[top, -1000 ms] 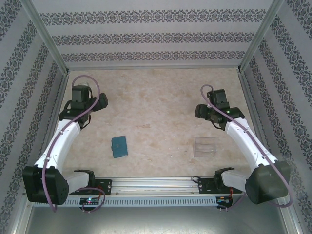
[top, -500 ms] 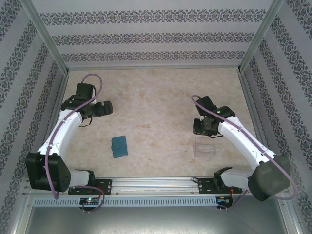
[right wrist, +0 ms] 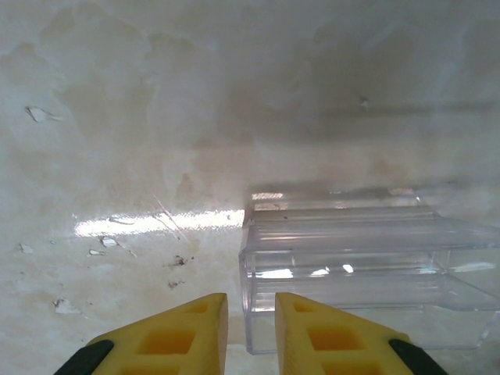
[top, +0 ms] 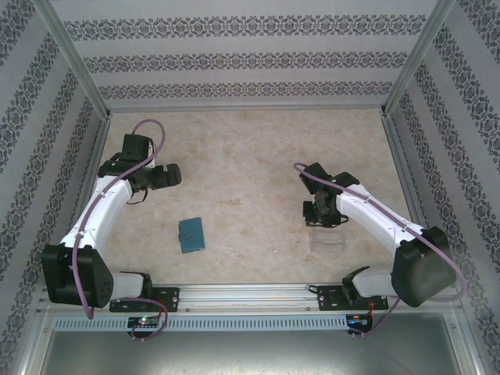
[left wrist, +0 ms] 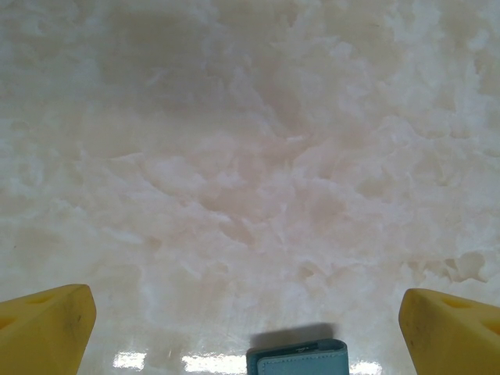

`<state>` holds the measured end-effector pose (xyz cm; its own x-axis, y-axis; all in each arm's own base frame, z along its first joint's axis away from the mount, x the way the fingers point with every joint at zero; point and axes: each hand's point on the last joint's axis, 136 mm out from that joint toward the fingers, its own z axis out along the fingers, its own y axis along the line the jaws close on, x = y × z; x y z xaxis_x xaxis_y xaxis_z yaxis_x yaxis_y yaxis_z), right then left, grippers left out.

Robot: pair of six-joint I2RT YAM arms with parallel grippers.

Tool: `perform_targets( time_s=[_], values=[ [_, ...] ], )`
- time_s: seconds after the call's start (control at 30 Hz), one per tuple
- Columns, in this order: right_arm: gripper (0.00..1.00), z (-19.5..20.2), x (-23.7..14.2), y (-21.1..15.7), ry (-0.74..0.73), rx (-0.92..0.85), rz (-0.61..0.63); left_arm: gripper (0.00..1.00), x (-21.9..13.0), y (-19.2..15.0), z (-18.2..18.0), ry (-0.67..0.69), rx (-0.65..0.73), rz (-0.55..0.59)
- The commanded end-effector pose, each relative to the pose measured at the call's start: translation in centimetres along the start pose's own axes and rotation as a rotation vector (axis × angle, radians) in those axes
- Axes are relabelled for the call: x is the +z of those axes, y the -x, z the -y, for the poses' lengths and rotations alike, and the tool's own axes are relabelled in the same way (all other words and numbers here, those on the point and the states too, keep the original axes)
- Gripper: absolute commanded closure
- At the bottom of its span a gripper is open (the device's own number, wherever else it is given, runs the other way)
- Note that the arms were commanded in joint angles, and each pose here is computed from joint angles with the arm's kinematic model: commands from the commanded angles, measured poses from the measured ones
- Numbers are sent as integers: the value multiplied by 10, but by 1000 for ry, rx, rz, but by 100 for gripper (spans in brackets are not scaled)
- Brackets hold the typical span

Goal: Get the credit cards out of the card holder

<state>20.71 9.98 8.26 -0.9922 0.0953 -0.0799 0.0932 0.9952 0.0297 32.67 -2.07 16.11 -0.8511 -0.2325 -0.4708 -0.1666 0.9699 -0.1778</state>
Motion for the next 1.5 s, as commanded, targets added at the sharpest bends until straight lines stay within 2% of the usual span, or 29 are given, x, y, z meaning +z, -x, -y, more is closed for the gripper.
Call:
perform_targets(
  time_s=[0.0, 0.47, 1.0, 1.23, 1.47],
  values=[
    [78, -1, 8, -7, -6, 14, -34, 0, 1, -11, -4, 24, 26, -34],
    [82, -2, 23, -11, -14, 12, -75, 0, 1, -12, -5, 27, 20, -32],
    [93, -1, 19, -9, -32, 9, -70, 0, 0, -10, -6, 26, 13, -24],
    [95, -14, -2, 13, -51, 9, -13, 0, -1, -10, -6, 24, 10, -21],
    [100, -58, -20, 55, -62, -7, 44, 0, -1, -10, -6, 25, 12, -20]
  ],
)
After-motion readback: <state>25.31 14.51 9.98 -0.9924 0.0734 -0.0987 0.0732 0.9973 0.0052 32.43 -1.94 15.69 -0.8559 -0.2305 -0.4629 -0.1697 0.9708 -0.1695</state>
